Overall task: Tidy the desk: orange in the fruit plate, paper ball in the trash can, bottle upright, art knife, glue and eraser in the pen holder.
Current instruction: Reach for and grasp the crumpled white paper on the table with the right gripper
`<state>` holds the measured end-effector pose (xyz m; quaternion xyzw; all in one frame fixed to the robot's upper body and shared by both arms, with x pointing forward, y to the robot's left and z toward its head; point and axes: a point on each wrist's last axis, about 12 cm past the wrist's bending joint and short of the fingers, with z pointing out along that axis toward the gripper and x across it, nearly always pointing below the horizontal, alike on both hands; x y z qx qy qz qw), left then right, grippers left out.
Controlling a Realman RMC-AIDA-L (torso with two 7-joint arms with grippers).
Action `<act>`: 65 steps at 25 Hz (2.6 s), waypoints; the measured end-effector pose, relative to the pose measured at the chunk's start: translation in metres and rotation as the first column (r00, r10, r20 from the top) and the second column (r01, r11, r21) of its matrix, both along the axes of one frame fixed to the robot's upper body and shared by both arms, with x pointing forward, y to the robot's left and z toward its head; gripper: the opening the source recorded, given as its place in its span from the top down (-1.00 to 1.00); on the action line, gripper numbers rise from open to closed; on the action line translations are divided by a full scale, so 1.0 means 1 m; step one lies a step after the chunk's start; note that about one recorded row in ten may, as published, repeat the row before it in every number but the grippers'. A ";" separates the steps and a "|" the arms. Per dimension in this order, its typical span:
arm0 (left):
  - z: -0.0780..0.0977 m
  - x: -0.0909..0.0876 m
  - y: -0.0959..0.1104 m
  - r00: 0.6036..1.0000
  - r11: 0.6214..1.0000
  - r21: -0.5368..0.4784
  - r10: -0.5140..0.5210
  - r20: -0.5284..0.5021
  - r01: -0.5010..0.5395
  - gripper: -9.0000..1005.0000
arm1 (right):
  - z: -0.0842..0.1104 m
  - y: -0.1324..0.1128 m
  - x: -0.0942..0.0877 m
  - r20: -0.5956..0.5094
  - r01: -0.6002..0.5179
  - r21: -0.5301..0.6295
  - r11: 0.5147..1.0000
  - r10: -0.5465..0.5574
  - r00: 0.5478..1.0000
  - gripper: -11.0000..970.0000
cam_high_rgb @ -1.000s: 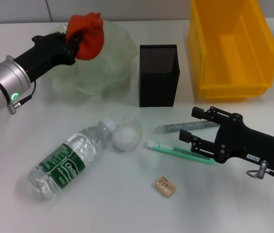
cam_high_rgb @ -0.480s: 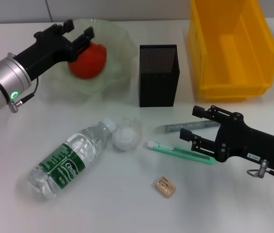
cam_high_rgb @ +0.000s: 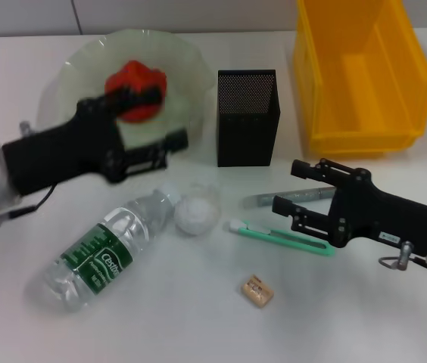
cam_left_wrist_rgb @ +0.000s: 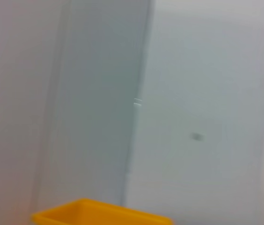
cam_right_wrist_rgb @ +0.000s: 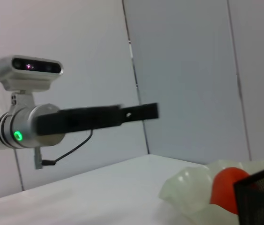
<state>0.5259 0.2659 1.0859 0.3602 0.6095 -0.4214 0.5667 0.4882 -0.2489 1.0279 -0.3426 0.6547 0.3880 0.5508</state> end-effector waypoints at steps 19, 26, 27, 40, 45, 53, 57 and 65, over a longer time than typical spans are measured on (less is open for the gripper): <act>-0.015 -0.044 0.040 0.987 0.991 0.078 -0.101 -0.128 0.112 -0.65 | 0.073 0.029 0.066 -0.167 -0.357 -0.205 0.911 0.327 0.930 -0.43; -0.014 -0.045 0.042 0.988 0.989 0.095 -0.105 -0.109 0.116 -0.65 | 0.101 0.055 0.092 -0.238 -0.457 -0.390 0.799 0.393 0.888 -0.43; -0.014 -0.044 0.042 0.988 0.988 0.097 -0.109 -0.107 0.119 -0.65 | 0.103 0.060 0.095 -0.244 -0.471 -0.410 0.781 0.404 0.882 -0.43; -0.012 -0.041 0.040 0.989 0.987 0.100 -0.113 -0.096 0.122 -0.64 | 0.103 0.103 0.104 -0.227 -0.507 -0.559 0.656 0.467 0.854 -0.44; -0.013 -0.041 0.043 0.989 0.987 0.115 -0.101 -0.105 0.113 -0.64 | 0.095 0.115 0.102 -0.195 -0.491 -0.586 0.645 0.476 0.858 -0.43; -0.014 -0.040 0.055 0.990 0.980 0.173 -0.078 -0.118 0.098 -0.64 | 0.088 0.125 0.101 -0.180 -0.479 -0.604 0.636 0.477 0.860 -0.43; -0.011 -0.039 0.065 0.988 0.974 0.206 -0.071 -0.134 0.098 -0.64 | 0.085 0.131 0.101 -0.166 -0.466 -0.614 0.638 0.473 0.866 -0.43; -0.010 -0.039 0.071 0.987 0.972 0.214 -0.061 -0.146 0.092 -0.63 | 0.077 0.138 0.100 -0.154 -0.443 -0.639 0.629 0.459 0.875 -0.43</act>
